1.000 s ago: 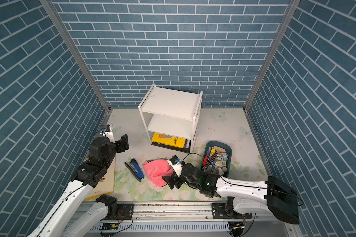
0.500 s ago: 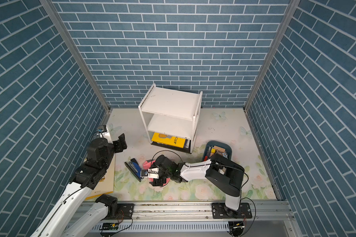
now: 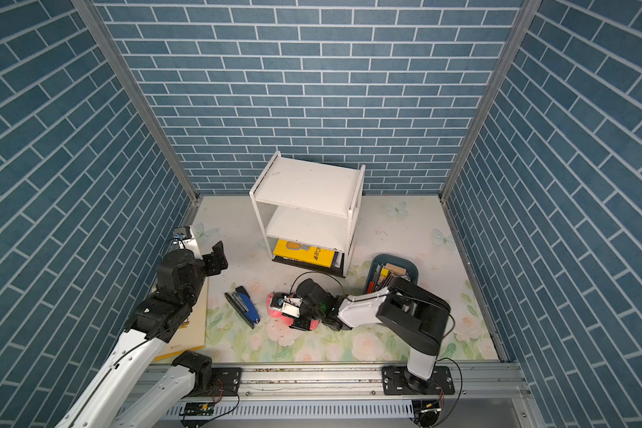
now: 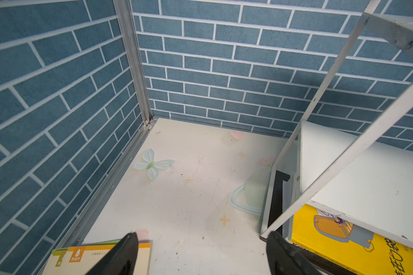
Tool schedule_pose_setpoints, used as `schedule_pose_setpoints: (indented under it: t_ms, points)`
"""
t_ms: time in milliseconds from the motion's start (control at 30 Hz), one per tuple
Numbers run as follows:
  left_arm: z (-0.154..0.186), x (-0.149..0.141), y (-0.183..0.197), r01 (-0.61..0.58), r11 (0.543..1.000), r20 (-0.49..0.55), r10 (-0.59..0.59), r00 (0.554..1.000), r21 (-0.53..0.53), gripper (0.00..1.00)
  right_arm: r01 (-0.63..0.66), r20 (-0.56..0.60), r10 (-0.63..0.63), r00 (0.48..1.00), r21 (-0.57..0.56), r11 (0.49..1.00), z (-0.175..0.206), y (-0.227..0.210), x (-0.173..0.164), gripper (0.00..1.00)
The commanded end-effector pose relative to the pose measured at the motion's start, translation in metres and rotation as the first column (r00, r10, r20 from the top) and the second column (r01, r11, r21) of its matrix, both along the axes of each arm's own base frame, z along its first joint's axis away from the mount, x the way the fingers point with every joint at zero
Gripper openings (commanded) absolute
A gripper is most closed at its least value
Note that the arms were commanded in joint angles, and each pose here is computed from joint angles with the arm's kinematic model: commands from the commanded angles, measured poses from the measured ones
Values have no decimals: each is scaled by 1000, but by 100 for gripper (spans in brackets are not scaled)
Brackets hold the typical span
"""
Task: Wipe the bookshelf clean with a cloth
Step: Pick up the cleaning item at the center of the board, then hold the shelf at the center of the board.
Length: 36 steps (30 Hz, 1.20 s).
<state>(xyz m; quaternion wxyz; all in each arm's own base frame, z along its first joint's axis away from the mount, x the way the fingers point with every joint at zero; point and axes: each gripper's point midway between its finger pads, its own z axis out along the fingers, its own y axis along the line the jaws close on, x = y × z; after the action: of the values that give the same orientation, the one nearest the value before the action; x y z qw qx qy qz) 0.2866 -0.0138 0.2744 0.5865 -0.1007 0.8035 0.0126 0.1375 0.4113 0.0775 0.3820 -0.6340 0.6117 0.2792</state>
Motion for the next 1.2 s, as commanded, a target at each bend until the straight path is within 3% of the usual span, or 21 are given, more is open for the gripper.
schedule_pose_setpoints:
  t_ms: [0, 133, 233, 267, 333, 400, 500, 700, 800, 967, 1167]
  points:
    - [16, -6, -7, 27, 992, 60, -20, 998, -122, 88, 31, 34, -44, 998, 322, 946, 119, -2, -15, 0]
    - [43, -8, -36, 190, 912, 223, -112, 968, -365, 87, 152, -1, -181, 983, 546, 824, 209, -49, -12, 0]
    - [53, -4, -45, 305, 867, 418, -127, 900, -394, 86, 255, -100, -259, 961, 686, 682, 263, -91, -9, 0]
    - [45, -3, -50, 350, 859, 470, -150, 870, -374, 85, 282, -134, -270, 953, 713, 642, 277, -103, -9, 0]
    - [52, -9, -63, 470, 839, 632, -211, 746, -275, 82, 353, -210, -301, 930, 741, 571, 302, -130, -8, 0]
    - [50, -6, -71, 502, 843, 675, -259, 691, -190, 80, 412, -265, -333, 905, 742, 529, 317, -151, -6, 0]
    - [45, 8, -99, 566, 824, 653, -418, 632, -21, 79, 481, -327, -373, 868, 740, 471, 332, -184, -5, 0]
    - [47, 35, -125, 615, 783, 664, -511, 547, 96, 73, 516, -409, -334, 849, 778, 359, 337, -235, -18, 0]
    - [44, 56, -126, 584, 804, 644, -505, 575, 109, 72, 514, -425, -304, 852, 787, 340, 338, -246, -24, 0]
    - [41, 83, -131, 561, 818, 625, -507, 594, 130, 67, 531, -438, -309, 844, 765, 364, 337, -249, -25, 0]
    - [51, 91, -141, 585, 796, 647, -530, 547, 158, 39, 541, -432, -337, 836, 748, 385, 353, -245, -22, 0]
